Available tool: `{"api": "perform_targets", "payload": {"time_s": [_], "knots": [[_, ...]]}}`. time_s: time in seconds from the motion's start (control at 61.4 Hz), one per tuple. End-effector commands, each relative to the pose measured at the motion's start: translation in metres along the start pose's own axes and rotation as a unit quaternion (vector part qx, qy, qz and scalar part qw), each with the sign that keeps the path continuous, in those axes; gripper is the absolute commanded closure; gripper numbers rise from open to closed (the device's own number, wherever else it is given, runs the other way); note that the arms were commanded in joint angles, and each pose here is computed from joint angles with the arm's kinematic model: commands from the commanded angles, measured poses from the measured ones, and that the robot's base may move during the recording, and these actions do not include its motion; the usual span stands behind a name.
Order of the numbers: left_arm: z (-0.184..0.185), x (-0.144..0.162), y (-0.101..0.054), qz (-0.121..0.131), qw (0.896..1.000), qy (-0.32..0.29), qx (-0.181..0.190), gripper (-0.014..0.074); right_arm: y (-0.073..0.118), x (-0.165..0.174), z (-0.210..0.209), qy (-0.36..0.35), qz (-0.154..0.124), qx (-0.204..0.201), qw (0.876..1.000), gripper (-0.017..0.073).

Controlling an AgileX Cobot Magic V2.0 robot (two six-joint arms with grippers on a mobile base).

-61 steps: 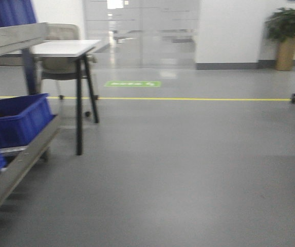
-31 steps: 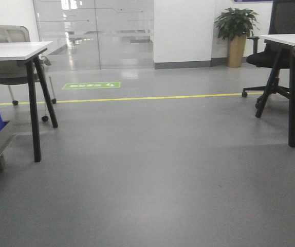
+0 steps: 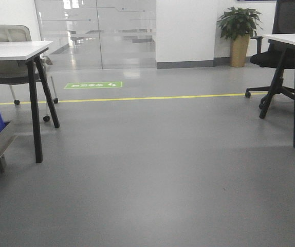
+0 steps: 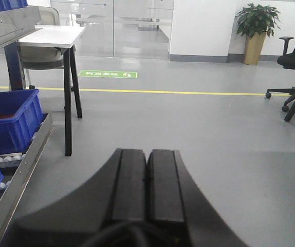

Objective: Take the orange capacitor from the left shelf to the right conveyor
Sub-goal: 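Drive the base away from the shelf holding the cylinder in the right gripper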

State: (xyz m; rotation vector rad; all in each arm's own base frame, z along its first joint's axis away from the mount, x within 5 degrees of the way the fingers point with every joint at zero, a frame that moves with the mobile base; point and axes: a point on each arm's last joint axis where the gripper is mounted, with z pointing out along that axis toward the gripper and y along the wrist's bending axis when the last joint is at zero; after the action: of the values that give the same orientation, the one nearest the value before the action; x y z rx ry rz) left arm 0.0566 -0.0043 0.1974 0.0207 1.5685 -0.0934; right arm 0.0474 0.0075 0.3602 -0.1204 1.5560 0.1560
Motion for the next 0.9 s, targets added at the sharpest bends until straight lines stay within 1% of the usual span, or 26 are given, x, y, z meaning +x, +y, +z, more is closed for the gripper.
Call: {"api": "perform_targets", "payload": {"time_s": [0.0, 0.88], "knots": [[-0.0016, -0.0106, -0.0003, -0.002, 0.999, -0.052, 0.003, 0.072, 0.0001, -0.019, -0.0023, -0.058, -0.008, 0.002, 0.998, 0.0484], [-0.0016, -0.0106, -0.0003, -0.002, 0.999, -0.052, 0.003, 0.072, 0.0001, -0.0188, -0.002, -0.057, -0.008, 0.002, 0.998, 0.0484]]}}
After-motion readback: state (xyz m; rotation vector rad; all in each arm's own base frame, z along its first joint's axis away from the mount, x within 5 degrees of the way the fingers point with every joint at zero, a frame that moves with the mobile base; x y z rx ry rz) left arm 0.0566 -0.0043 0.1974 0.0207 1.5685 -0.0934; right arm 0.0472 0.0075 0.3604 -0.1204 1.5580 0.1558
